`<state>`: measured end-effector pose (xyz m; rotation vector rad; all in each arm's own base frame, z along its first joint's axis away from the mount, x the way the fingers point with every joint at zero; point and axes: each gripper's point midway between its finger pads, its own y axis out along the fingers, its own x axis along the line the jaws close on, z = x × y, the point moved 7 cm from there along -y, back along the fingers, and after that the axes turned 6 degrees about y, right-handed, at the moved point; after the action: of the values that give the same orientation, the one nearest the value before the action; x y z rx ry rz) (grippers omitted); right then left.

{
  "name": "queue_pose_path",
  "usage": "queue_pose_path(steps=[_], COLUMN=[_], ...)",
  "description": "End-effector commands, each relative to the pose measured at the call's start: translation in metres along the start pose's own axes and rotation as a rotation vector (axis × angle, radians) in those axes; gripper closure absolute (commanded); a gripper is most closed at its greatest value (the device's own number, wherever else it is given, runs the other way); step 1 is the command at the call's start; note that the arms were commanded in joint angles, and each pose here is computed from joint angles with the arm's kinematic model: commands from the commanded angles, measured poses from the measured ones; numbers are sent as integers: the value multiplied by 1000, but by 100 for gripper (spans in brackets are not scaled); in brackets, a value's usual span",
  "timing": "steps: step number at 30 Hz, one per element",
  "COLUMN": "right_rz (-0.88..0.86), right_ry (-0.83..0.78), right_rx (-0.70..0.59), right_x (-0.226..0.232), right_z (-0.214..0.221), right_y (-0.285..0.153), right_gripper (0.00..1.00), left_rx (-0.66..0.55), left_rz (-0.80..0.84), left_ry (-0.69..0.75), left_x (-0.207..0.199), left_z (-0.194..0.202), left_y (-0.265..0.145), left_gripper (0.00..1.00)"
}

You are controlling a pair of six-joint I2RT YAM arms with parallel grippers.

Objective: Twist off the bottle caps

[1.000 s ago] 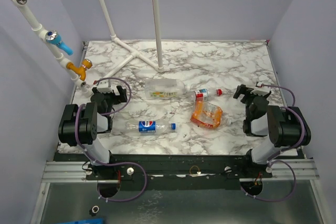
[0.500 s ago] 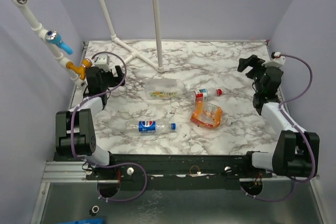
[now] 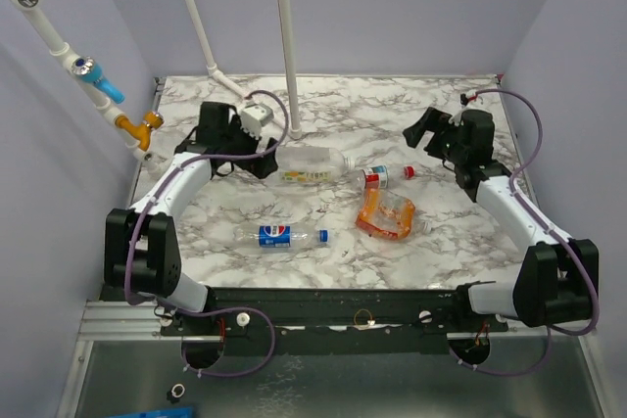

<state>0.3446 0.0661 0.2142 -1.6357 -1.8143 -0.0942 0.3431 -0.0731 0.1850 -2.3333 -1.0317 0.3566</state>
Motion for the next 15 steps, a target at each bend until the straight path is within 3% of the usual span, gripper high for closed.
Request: queue_pose_path(steps=[1,5,15], right_rz=[36,21,-47], right_ry=[-6,-32,-39], right_rx=[29,34,39], right_x=[4,11,20], right_z=[1,0,5], right_y=[-13,-19,-36], right_gripper=[0,0,0], left_rx=[142,216,214], left_rz=[140,182,187], left_ry=[120,283,655], left_x=[-37,-56,-76], left_z=[6,0,-46], left_y=[18,40,81], left_gripper=[1,1,1])
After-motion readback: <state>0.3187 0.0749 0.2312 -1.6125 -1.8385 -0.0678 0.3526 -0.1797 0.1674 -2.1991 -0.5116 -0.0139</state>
